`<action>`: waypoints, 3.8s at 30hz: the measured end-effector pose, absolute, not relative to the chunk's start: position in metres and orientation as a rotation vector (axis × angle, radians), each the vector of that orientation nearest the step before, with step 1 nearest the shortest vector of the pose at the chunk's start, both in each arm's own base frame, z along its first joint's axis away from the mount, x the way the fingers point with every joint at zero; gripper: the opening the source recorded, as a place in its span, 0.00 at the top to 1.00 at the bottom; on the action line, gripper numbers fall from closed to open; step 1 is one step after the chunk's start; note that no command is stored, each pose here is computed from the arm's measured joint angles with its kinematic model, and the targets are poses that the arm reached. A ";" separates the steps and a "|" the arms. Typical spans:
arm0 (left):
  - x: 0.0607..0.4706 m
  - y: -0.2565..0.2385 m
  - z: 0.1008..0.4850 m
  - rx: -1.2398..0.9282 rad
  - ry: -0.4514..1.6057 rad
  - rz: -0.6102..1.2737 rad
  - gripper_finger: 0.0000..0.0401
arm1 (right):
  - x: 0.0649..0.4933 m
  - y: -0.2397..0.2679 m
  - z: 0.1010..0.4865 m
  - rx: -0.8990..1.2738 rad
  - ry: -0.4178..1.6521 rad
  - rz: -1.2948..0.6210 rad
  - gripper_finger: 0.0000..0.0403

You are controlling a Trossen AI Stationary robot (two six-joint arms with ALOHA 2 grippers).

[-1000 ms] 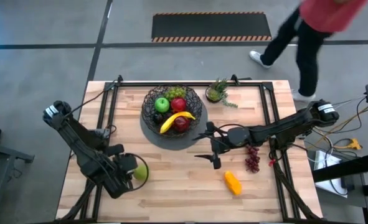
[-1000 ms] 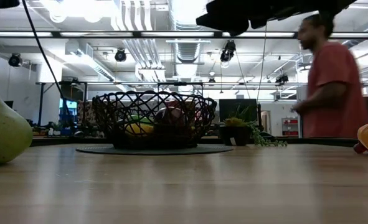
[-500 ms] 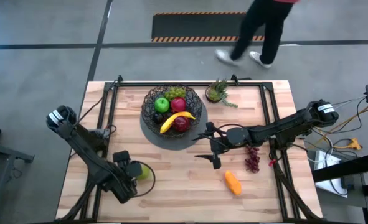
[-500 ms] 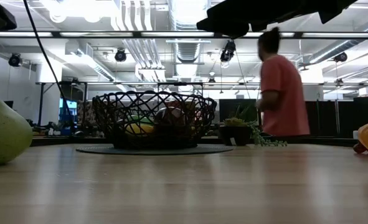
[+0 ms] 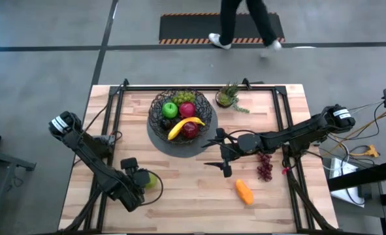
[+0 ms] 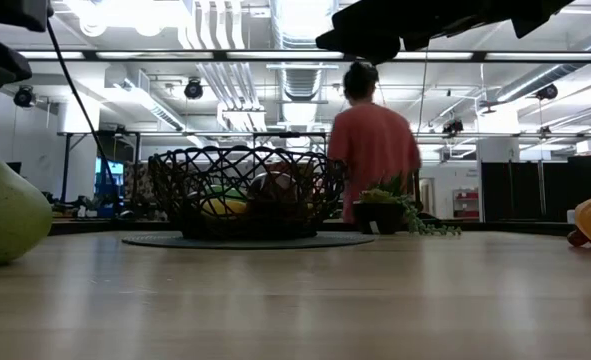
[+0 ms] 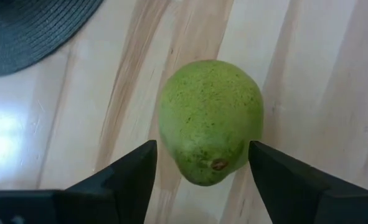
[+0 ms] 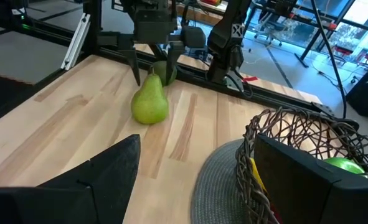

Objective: Build produce basket
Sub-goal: Put the pear into the black wire basket, then put the lime into the black wire basket

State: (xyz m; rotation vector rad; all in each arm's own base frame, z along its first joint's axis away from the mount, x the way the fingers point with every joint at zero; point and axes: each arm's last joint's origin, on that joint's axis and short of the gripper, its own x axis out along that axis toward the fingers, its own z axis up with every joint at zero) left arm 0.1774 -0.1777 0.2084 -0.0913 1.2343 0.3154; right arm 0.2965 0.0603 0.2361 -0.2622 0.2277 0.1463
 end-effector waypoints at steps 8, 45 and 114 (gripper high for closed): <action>0.178 -0.178 0.209 -0.072 1.228 0.295 0.56 | 0.297 0.060 0.236 -0.255 0.230 0.129 0.26; 0.248 -0.093 0.332 0.336 1.187 -0.009 0.69 | 0.290 0.058 0.230 -0.255 0.342 0.118 0.26; 0.304 0.101 0.309 0.435 1.342 0.073 0.52 | 0.277 0.055 0.224 -0.140 0.449 0.088 0.26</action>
